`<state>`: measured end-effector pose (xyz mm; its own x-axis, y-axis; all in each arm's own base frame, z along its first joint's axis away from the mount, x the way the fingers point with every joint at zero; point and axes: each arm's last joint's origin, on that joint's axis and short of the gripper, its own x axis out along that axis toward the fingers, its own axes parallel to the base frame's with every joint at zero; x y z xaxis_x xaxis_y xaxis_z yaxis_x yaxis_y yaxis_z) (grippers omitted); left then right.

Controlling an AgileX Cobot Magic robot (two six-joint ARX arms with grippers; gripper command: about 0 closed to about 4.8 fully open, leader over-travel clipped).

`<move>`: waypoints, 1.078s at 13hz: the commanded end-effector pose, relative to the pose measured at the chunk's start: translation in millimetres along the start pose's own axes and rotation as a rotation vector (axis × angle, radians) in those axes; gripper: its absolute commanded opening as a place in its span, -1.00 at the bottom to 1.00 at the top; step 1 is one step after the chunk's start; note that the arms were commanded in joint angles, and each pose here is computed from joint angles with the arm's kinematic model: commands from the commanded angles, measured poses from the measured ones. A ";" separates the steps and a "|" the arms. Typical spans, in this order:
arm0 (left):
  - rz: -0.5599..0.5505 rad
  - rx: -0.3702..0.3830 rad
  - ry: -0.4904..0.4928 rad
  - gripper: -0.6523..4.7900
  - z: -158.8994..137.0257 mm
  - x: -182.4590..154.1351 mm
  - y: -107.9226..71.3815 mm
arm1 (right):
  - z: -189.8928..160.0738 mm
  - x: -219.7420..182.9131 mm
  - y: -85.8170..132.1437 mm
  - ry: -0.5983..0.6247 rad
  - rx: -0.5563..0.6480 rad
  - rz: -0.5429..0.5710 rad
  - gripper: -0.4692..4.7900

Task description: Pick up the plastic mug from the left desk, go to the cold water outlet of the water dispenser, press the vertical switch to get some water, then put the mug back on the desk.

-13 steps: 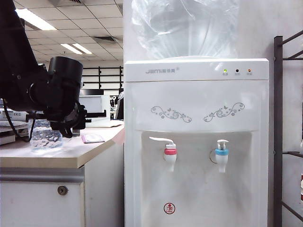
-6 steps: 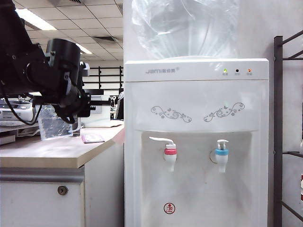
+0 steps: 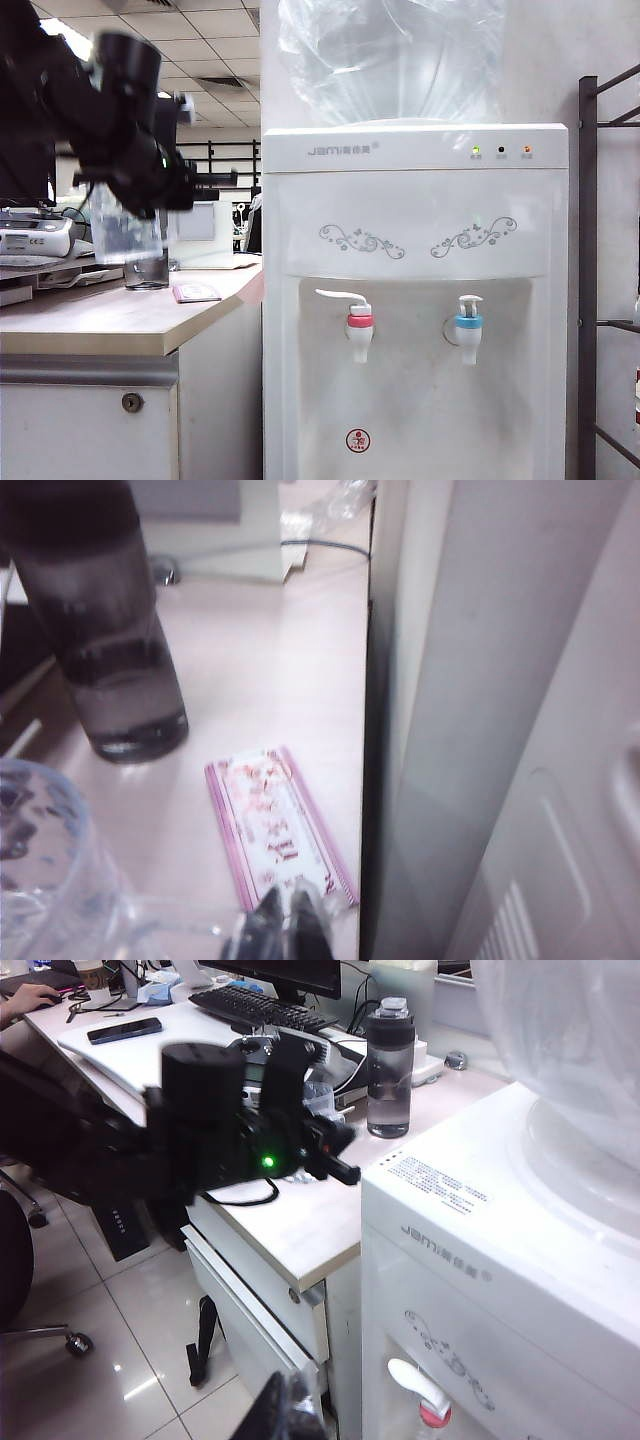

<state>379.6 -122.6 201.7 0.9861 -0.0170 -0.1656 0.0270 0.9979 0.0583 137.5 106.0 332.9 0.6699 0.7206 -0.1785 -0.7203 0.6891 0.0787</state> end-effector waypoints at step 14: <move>-0.929 0.063 -0.303 -0.78 135.1 -126.1 14.0 | 19.7 -13.9 -0.2 -0.195 -0.025 -0.117 -0.84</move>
<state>282.6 -114.2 346.7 0.6375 -0.7695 0.0367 0.7687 0.6386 0.0365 133.4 100.3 349.3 0.7388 0.6732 -0.0309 -0.6717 0.7393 0.0476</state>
